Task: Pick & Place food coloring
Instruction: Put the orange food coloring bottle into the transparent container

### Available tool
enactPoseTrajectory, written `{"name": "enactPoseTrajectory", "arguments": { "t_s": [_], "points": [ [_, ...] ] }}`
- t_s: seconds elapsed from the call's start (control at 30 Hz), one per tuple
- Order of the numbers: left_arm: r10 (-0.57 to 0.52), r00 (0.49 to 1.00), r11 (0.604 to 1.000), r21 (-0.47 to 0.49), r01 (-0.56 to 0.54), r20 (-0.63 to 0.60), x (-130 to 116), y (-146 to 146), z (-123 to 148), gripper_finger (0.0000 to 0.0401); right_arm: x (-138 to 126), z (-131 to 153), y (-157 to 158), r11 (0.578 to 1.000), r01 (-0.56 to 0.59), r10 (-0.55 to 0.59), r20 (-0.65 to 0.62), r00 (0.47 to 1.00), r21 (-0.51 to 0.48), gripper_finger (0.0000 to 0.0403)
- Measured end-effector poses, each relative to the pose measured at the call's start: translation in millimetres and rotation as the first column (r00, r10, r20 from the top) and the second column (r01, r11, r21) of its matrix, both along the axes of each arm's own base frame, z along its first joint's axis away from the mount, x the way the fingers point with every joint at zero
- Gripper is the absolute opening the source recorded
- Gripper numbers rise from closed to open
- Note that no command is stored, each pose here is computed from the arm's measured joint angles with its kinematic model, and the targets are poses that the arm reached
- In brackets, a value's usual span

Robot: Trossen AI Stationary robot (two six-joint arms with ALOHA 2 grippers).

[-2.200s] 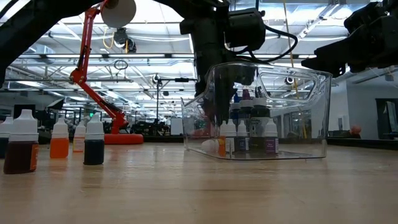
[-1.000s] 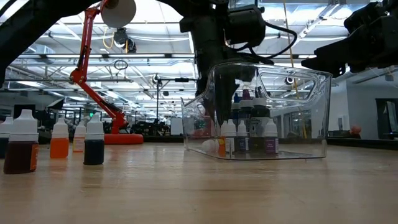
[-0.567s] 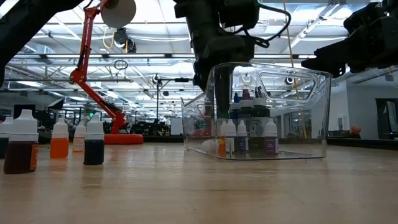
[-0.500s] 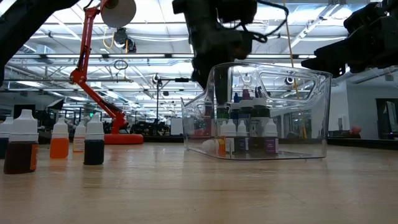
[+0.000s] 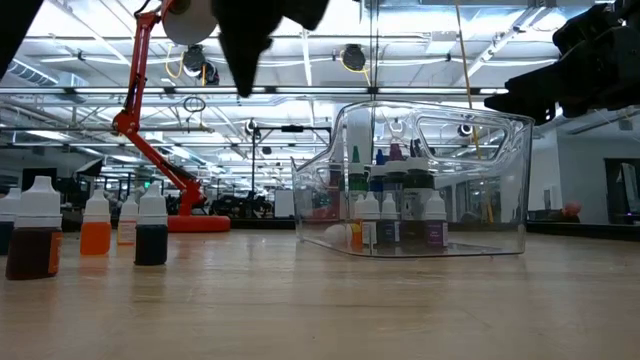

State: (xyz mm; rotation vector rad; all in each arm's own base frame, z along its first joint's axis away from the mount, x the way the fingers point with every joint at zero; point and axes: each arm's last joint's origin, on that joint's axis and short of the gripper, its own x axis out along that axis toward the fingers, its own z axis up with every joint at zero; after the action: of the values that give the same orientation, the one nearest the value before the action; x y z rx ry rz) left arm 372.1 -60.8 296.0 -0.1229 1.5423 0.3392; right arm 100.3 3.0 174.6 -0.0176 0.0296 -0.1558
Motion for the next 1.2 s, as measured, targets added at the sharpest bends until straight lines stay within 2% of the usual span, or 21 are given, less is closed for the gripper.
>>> {"name": "enactPoseTrajectory", "arguments": {
  "t_s": [0.13,0.3,0.37,0.47,0.6,0.7,0.9,1.2],
  "points": [
    [0.112,0.993,0.993,0.024,-0.113,0.038,-7.2,-3.4,8.1,0.0108,0.0,0.0,0.0,1.000,0.000,0.000,0.000,1.000,0.000,0.0295],
    [0.241,0.966,0.969,0.029,-0.244,0.090,-32.8,1.9,8.2,0.0108,0.1,-0.2,0.0,1.000,0.000,0.000,-0.003,1.000,0.000,0.0295],
    [0.334,0.937,0.941,0.017,-0.337,0.104,-43.5,4.5,-2.0,0.0108,0.2,-0.3,0.0,1.000,0.001,-0.001,-0.004,1.000,0.000,0.0295],
    [0.476,0.873,0.877,0.020,-0.480,0.104,-61.6,9.0,-17.1,0.0108,0.2,-0.2,0.0,1.000,0.001,-0.001,-0.004,1.000,0.000,0.0295],
    [0.588,0.805,0.804,0.054,-0.592,0.075,-79.6,12.5,-40.7,0.0109,0.4,-0.4,0.0,1.000,0.000,0.000,-0.006,1.000,-0.001,0.0295],
    [0.632,0.774,0.771,0.060,-0.634,0.040,-85.8,16.7,-59.7,0.0109,0.4,-0.5,0.0,1.000,0.001,-0.001,-0.006,1.000,0.000,0.0295],
    [0.618,0.786,0.786,-0.009,-0.618,0.015,-87.7,21.6,-92.7,0.0140,0.4,-0.4,0.0,1.000,0.001,-0.001,-0.006,1.000,0.000,0.0295],
    [0.648,0.762,0.762,0.016,-0.648,-0.006,-93.9,25.7,-103.3,0.0206,0.4,-0.5,0.0,1.000,0.001,-0.001,-0.006,1.000,0.000,0.0295]
  ]
}}
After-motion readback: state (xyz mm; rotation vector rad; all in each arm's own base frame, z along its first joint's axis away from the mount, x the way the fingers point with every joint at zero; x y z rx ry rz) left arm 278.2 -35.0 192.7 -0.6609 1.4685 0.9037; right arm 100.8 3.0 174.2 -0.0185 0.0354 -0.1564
